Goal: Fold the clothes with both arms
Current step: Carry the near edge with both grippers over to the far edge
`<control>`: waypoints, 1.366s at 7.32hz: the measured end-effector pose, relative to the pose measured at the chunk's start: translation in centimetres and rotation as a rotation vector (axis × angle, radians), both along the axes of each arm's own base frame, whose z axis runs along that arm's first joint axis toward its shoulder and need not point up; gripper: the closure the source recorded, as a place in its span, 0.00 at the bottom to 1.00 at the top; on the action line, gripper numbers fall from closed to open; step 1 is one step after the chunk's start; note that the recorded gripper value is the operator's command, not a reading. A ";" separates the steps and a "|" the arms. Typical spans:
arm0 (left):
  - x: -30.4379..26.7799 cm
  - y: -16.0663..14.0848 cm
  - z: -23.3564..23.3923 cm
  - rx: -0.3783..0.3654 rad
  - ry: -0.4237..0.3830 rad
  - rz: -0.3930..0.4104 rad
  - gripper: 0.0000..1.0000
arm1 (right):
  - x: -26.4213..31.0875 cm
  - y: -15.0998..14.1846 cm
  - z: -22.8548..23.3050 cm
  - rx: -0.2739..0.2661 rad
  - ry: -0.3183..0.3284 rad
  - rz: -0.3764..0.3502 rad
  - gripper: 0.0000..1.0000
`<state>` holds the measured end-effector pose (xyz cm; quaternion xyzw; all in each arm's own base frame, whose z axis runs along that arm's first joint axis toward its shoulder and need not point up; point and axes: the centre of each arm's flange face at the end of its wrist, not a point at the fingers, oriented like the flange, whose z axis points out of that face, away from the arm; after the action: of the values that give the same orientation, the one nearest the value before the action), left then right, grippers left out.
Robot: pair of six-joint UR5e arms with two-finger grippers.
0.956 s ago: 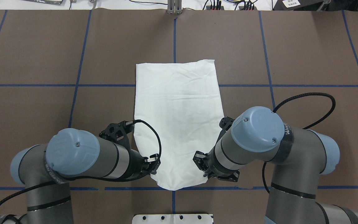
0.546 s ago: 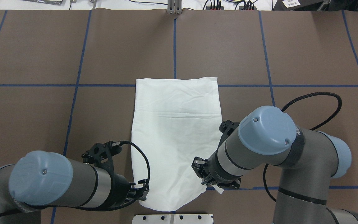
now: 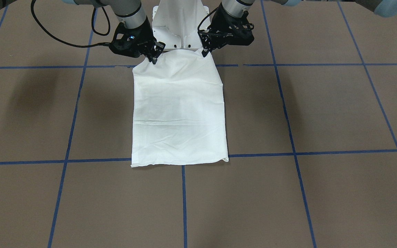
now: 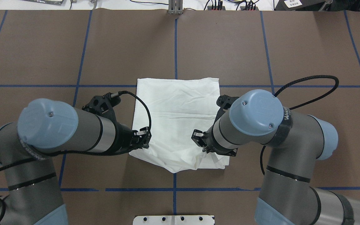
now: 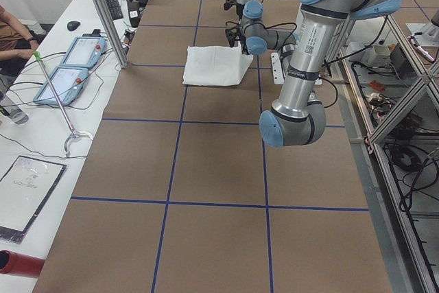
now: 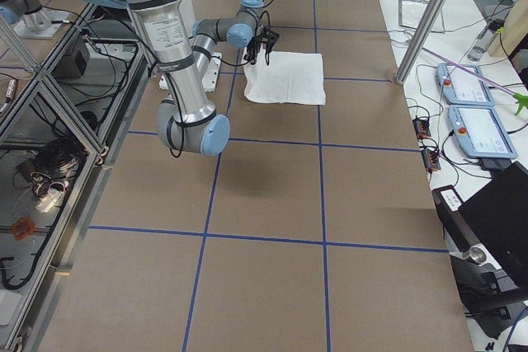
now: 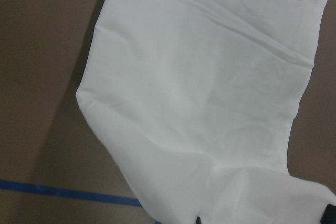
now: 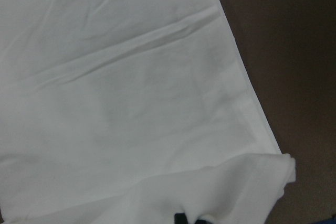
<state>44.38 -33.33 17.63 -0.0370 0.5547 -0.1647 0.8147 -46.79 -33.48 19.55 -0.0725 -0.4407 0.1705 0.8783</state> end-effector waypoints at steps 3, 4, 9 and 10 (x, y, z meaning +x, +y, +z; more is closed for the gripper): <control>-0.7 -7.0 1.7 -0.004 -0.009 -0.091 1.00 | 1.9 -7.7 0.1 0.072 0.041 0.064 1.00; -0.2 -9.0 1.5 -0.005 -0.009 -0.111 1.00 | 1.1 -9.8 -1.0 0.078 0.043 0.079 1.00; 1.1 -16.9 4.3 0.021 -0.036 -0.180 1.00 | -1.4 -18.1 -0.1 0.063 0.028 0.133 1.00; 1.9 -18.0 4.2 0.025 -0.036 -0.183 1.00 | -1.6 -18.8 -0.6 0.059 0.025 0.134 1.00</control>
<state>46.23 -51.36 21.80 0.0269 0.5430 -0.2324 0.8065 -48.36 -52.30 18.96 -0.0148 -0.4383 0.2168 0.8722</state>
